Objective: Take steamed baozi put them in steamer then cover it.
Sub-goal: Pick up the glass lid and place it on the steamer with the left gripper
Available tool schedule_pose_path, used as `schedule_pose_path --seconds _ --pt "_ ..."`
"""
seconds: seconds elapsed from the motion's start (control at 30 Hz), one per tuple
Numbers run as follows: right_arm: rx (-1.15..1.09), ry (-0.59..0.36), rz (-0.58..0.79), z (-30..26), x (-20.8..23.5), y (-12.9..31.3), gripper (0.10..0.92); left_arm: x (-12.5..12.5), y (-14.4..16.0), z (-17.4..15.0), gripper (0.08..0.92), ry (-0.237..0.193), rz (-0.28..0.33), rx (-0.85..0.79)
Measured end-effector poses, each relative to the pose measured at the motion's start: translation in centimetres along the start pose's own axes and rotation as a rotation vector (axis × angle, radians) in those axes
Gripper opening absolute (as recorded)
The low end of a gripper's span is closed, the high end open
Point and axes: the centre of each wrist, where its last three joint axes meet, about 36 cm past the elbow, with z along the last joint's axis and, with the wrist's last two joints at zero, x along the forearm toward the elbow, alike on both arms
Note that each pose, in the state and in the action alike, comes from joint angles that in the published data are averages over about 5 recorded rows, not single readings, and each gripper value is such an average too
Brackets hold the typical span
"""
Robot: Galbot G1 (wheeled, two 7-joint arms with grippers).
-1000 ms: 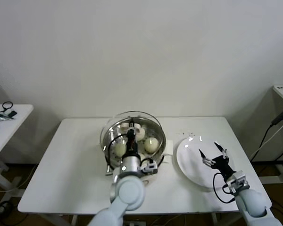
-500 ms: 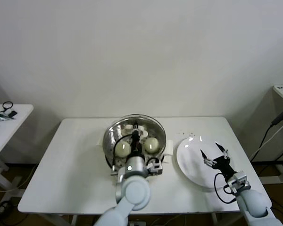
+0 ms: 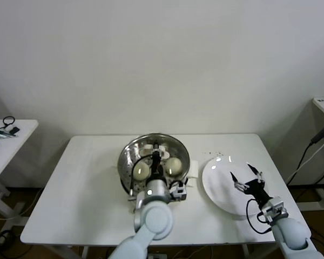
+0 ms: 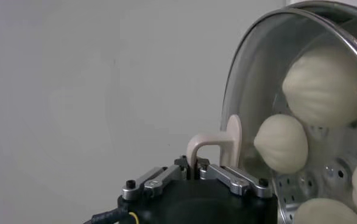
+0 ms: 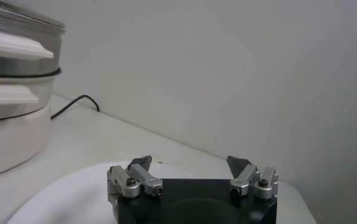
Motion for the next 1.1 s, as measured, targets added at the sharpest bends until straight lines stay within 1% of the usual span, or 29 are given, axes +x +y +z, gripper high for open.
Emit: schedule_pose_path --seconds 0.37,0.67,0.73,0.87,1.1 --pt "0.000 -0.001 -0.003 0.0 0.0 0.1 0.823 -0.4 -0.6 0.1 0.156 0.008 0.003 -0.016" --pt "0.003 -0.001 -0.003 0.0 0.1 0.0 0.823 -0.2 -0.9 0.4 0.156 0.014 0.010 -0.018" --pt "0.004 0.001 -0.003 0.0 0.1 -0.1 0.823 -0.1 -0.8 0.4 0.172 0.014 0.009 -0.016" --pt "0.005 0.005 -0.003 0.0 0.1 -0.1 0.823 0.1 -0.7 0.7 0.264 0.013 0.012 -0.012" --pt "0.005 0.014 -0.005 -0.1 0.0 0.0 0.823 1.0 -0.5 1.3 0.472 0.006 0.019 -0.004"
